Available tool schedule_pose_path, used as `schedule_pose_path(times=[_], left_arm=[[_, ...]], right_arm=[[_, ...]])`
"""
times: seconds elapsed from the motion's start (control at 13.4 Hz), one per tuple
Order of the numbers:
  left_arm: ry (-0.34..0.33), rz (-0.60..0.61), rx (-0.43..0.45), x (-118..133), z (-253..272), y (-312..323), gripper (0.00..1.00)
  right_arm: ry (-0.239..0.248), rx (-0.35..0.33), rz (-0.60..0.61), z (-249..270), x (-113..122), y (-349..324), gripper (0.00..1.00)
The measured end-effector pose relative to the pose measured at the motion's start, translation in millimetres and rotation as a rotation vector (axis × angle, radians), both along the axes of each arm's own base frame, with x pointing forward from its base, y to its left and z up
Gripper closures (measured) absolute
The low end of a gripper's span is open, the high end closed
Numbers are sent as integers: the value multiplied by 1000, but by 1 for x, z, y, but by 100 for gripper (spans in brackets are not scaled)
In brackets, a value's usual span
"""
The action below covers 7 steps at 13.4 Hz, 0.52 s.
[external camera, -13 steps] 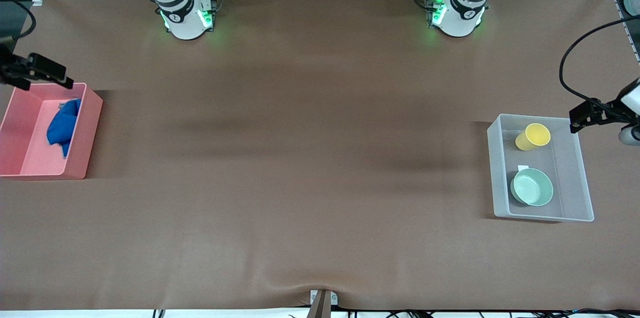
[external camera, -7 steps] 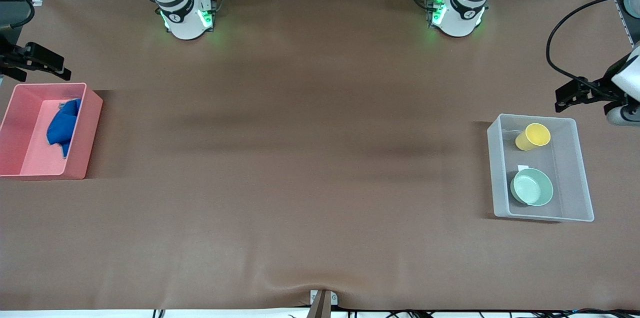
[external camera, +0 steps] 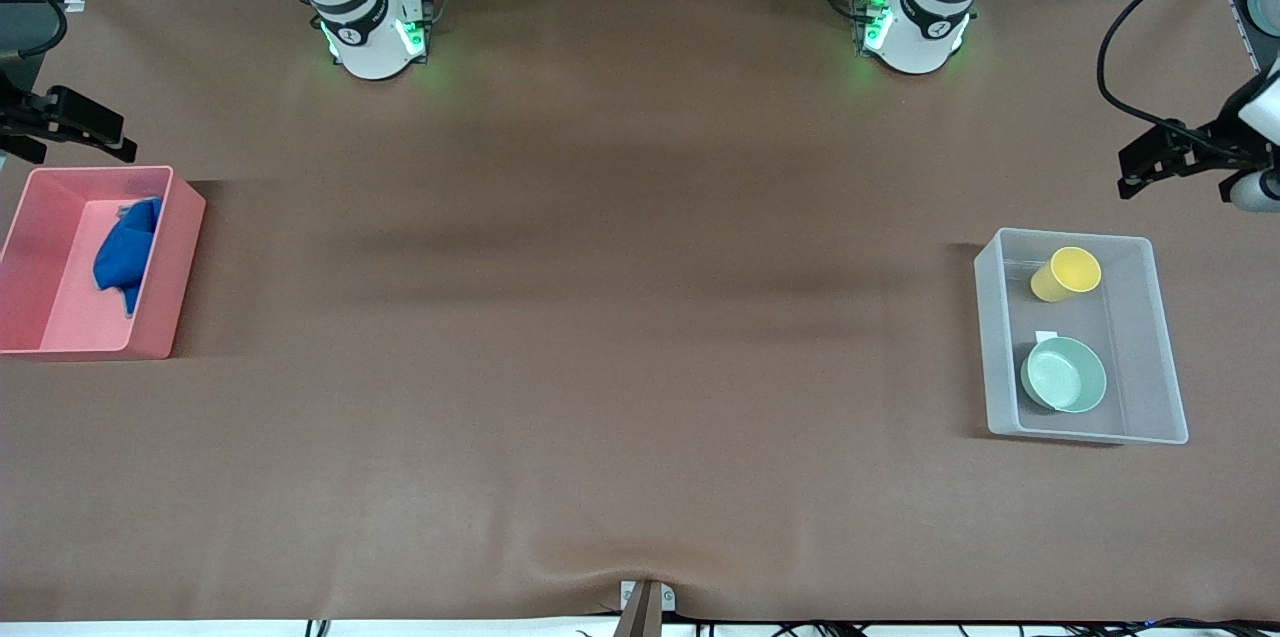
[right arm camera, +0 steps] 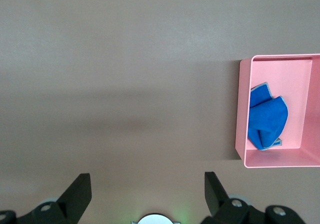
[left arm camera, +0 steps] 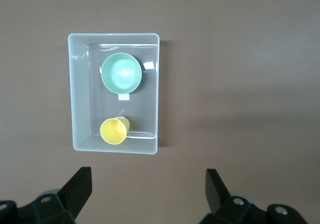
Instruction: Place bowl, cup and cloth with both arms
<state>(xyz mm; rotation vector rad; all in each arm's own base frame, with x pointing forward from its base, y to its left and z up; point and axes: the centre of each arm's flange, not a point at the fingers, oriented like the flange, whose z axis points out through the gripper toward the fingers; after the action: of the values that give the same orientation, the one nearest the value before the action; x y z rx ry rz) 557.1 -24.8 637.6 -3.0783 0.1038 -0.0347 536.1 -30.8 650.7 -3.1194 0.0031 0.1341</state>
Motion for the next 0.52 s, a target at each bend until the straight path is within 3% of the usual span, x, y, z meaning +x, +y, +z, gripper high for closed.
schedule_pose_path(times=[0.52], left_arm=[[15, 43, 3, -18, -5, -16, 0]], right_arm=[[0, 0, 3, 0, 0, 2, 0]])
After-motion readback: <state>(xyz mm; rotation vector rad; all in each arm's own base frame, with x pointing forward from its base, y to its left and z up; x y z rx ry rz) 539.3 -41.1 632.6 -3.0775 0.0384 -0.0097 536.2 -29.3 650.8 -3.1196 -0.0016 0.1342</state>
